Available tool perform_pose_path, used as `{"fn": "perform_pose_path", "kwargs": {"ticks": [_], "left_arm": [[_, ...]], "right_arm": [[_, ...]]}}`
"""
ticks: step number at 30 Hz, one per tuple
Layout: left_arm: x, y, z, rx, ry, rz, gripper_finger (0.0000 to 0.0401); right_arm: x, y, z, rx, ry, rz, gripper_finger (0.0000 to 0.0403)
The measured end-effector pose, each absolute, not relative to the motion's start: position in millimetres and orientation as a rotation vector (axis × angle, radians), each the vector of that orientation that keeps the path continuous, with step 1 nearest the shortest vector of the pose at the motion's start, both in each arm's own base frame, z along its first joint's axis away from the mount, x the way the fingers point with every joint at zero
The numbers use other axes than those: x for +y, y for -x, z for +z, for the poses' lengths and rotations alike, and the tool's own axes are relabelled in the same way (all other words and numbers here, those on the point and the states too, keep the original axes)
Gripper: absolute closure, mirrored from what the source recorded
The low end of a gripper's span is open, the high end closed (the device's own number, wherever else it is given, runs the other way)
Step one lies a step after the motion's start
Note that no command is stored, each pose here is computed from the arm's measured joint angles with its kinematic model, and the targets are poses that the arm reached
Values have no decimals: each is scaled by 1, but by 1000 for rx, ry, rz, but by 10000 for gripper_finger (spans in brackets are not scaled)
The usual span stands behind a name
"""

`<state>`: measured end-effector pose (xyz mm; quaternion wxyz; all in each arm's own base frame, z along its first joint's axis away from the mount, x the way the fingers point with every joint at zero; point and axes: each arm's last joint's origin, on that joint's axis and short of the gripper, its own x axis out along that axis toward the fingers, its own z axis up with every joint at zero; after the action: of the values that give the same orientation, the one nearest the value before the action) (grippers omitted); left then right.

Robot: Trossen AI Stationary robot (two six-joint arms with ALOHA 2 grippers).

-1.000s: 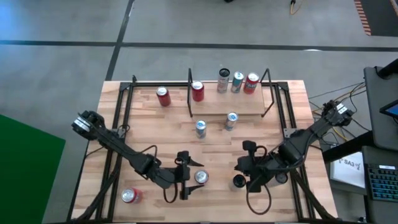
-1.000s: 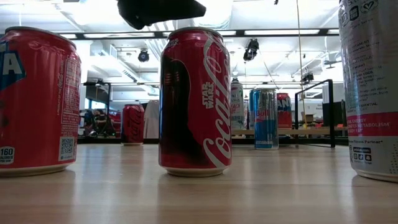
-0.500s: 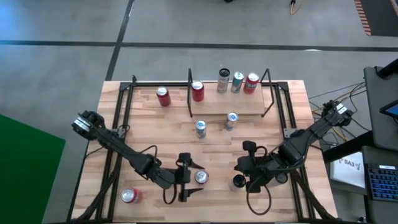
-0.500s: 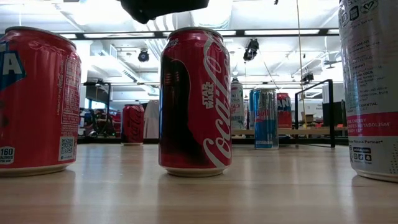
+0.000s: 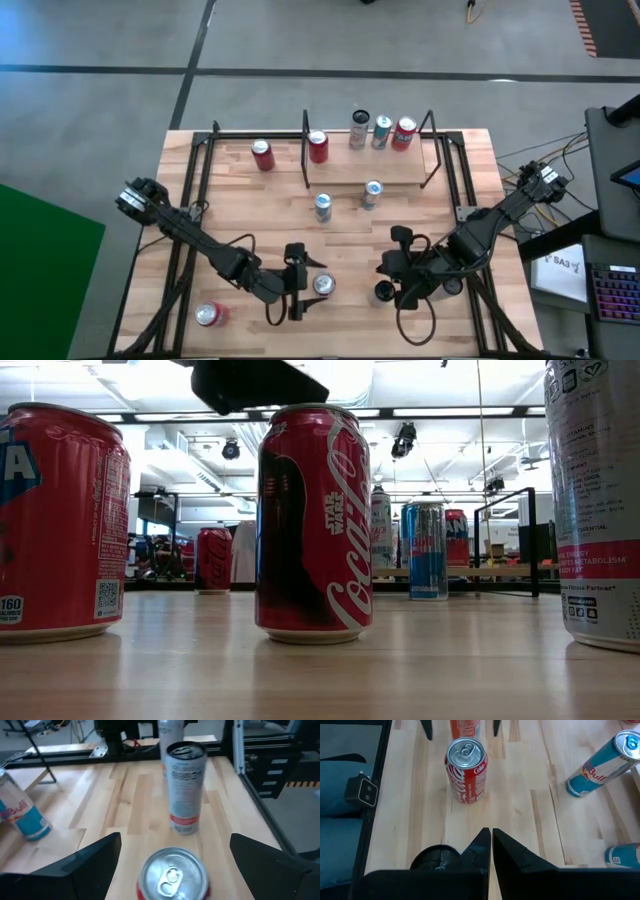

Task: Place canned beverage on shelf
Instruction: Put the red and white soda can on the shelf

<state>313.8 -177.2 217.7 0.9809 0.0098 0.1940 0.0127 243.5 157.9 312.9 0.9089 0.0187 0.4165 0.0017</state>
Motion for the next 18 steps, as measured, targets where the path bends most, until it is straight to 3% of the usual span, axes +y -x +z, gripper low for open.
{"fn": "perform_pose_path", "kwargs": {"ticks": [18], "left_arm": [[-173, -323, 195, 447, -43, 57, 42]], "right_arm": [[158, -244, 313, 858, -47, 0, 394]]}}
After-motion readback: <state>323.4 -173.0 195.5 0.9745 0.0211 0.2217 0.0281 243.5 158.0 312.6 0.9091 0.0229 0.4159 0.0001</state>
